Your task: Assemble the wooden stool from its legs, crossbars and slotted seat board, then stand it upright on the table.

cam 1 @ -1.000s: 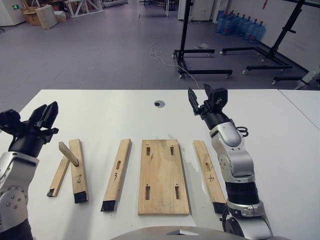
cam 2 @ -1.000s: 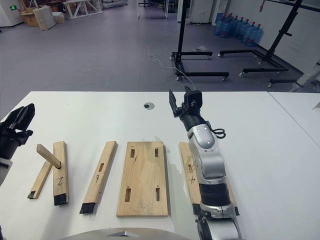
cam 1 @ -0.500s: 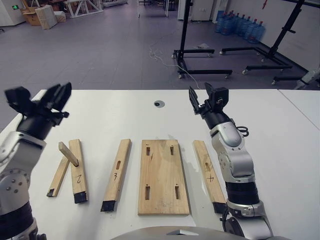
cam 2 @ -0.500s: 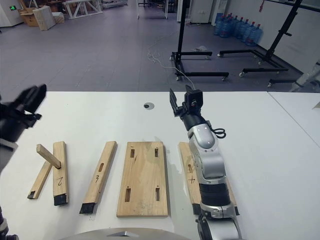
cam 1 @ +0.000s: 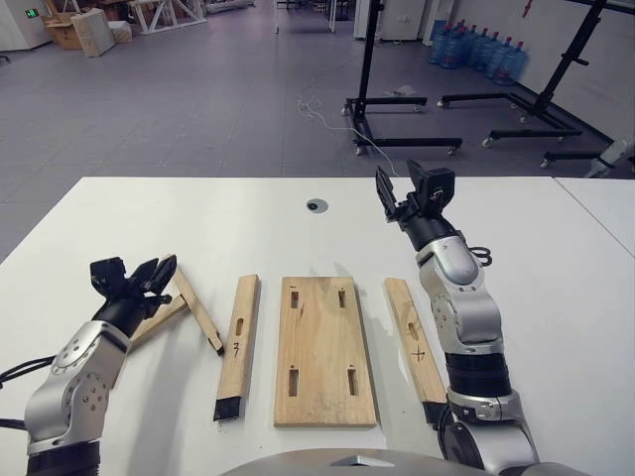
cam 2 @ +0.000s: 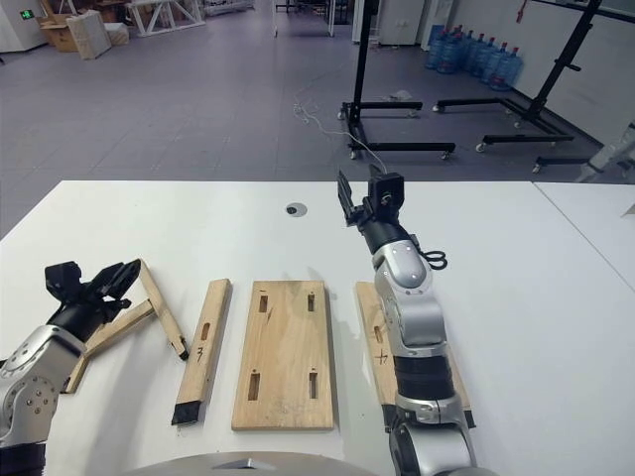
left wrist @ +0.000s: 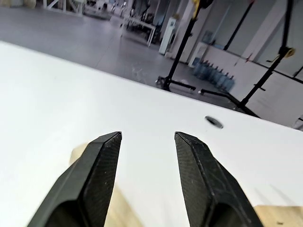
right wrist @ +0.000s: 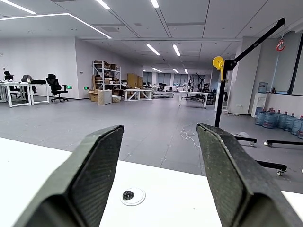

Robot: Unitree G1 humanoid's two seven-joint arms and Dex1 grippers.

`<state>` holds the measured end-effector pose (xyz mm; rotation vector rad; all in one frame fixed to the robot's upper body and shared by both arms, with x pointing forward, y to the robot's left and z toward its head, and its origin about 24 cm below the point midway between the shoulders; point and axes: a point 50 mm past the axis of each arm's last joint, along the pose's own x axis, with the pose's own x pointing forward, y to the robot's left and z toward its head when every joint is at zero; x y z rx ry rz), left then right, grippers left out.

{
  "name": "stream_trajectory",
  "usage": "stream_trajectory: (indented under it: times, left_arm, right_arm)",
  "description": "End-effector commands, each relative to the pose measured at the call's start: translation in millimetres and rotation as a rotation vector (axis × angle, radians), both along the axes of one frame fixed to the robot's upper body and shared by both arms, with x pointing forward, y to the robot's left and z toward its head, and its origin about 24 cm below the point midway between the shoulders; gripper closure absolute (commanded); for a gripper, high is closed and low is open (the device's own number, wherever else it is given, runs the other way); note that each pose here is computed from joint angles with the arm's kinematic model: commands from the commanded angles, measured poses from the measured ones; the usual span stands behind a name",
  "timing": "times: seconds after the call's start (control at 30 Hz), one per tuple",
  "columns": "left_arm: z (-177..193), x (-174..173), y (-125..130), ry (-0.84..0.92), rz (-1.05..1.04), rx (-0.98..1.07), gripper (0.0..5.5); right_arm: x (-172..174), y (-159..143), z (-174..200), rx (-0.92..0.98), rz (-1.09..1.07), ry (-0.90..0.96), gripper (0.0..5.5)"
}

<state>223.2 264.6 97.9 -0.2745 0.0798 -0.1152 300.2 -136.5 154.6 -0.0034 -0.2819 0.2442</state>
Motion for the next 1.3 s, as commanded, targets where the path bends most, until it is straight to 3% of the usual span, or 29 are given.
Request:
stream_trajectory:
  times: [0.03,0.27,0.43,0.53,0.67,0.83,0.93,1.13,1.3]
  left_arm:
    - [32.7,5.5,0.0,-0.114,0.013,0.011,3.47]
    - [61.6,-2.8,17.3,-0.195,0.106,0.018,3.47]
    - [59.2,-9.2,39.4,-0.202,0.280,0.014,3.47]
    - [57.2,-12.3,41.9,-0.208,0.339,0.012,3.47]
    - [54.9,-13.6,39.0,-0.184,0.335,0.036,3.47]
    - [39.2,-22.3,-20.0,-0.084,-0.003,-0.068,3.47]
    - [16.4,-44.6,-54.9,0.065,-0.031,-0.100,3.47]
    - [-3.5,-61.2,-73.8,0.223,0.057,0.080,3.47]
    - [-19.1,-59.3,-85.6,0.304,-0.042,0.188,3.47]
  right_arm:
    - [-1.4,1.6,4.1,-0.006,0.010,-0.015,2.65]
    - [-6.9,11.8,1.3,0.020,0.162,0.060,2.65]
    - [-24.8,63.8,-12.3,-0.077,0.496,0.280,2.65]
    - [-22.4,97.1,-31.0,-0.071,0.567,0.468,2.65]
    - [-21.3,122.9,-36.2,-0.045,0.636,0.583,2.65]
    - [-18.7,118.0,-39.6,-0.149,0.597,0.544,2.65]
    - [-18.1,94.2,-42.6,-0.165,0.497,0.522,2.65]
    - [-23.7,62.2,-52.8,-0.118,0.356,0.559,2.65]
    - [-17.2,63.8,-46.8,-0.120,0.355,0.532,2.65]
